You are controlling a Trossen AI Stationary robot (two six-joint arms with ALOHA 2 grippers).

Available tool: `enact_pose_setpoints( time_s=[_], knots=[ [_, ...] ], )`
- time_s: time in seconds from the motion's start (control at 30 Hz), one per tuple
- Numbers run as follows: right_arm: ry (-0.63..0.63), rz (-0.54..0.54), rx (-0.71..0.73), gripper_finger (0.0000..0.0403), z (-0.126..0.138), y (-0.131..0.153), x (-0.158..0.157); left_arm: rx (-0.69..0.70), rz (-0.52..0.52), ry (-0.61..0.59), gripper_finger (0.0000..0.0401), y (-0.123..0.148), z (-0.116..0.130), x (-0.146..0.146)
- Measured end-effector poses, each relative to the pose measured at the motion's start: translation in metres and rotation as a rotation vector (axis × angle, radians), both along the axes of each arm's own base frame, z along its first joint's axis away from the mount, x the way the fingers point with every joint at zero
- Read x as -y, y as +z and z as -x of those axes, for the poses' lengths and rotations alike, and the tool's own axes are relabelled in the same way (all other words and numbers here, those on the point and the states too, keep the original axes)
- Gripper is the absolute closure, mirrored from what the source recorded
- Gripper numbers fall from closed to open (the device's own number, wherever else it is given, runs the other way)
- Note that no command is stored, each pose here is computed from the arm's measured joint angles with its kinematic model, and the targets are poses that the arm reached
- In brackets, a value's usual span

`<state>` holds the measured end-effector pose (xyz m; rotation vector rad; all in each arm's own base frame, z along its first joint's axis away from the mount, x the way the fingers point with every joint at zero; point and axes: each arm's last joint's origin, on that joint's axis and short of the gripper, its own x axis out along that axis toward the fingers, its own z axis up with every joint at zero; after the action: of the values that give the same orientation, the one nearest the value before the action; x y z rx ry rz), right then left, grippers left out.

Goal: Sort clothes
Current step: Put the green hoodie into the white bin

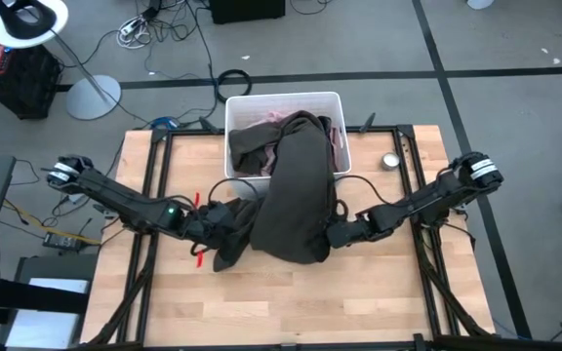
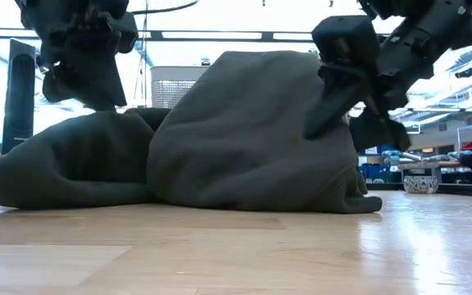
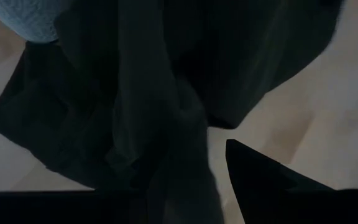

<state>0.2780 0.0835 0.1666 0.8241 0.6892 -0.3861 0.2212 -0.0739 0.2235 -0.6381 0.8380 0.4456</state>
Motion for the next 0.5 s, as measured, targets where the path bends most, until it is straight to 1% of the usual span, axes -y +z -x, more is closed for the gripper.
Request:
enact_pose_setpoints(
  time_s=[0.1, 0.17, 0.23, 0.33, 0.37, 0.4, 0.43, 0.5],
  knots=[
    [0.037, -0.002, 0.046, 0.0201, -0.008, -0.004, -0.002, -0.030, -0.008, 0.005, 0.0241, -0.006, -0.004, -0.001],
    [0.046, -0.002, 0.056, 0.0238, -0.010, -0.006, -0.003, -0.047, -0.015, 0.011, 0.0254, -0.011, -0.007, -0.001],
    [0.054, 0.009, 0.053, 0.0289, -0.011, -0.008, -0.002, -0.069, -0.022, 0.020, 0.0278, -0.016, -0.010, -0.003],
    [0.101, 0.024, 0.062, 0.0372, -0.012, -0.006, -0.003, -0.089, -0.033, 0.019, 0.0337, -0.020, -0.012, -0.005],
    [0.116, 0.026, 0.067, 0.0385, -0.012, -0.005, -0.003, -0.089, -0.034, 0.016, 0.0361, -0.020, -0.013, -0.005],
    [0.127, 0.027, 0.078, 0.0386, -0.012, -0.002, -0.003, -0.085, -0.034, 0.018, 0.0380, -0.020, -0.013, -0.006],
    [0.135, 0.026, 0.097, 0.0386, -0.012, 0.001, -0.003, -0.082, -0.033, 0.020, 0.0388, -0.019, -0.014, -0.007],
    [0.144, 0.031, 0.121, 0.0388, -0.010, 0.008, -0.003, -0.085, -0.036, 0.019, 0.0392, -0.016, -0.014, -0.007]
  ],
)
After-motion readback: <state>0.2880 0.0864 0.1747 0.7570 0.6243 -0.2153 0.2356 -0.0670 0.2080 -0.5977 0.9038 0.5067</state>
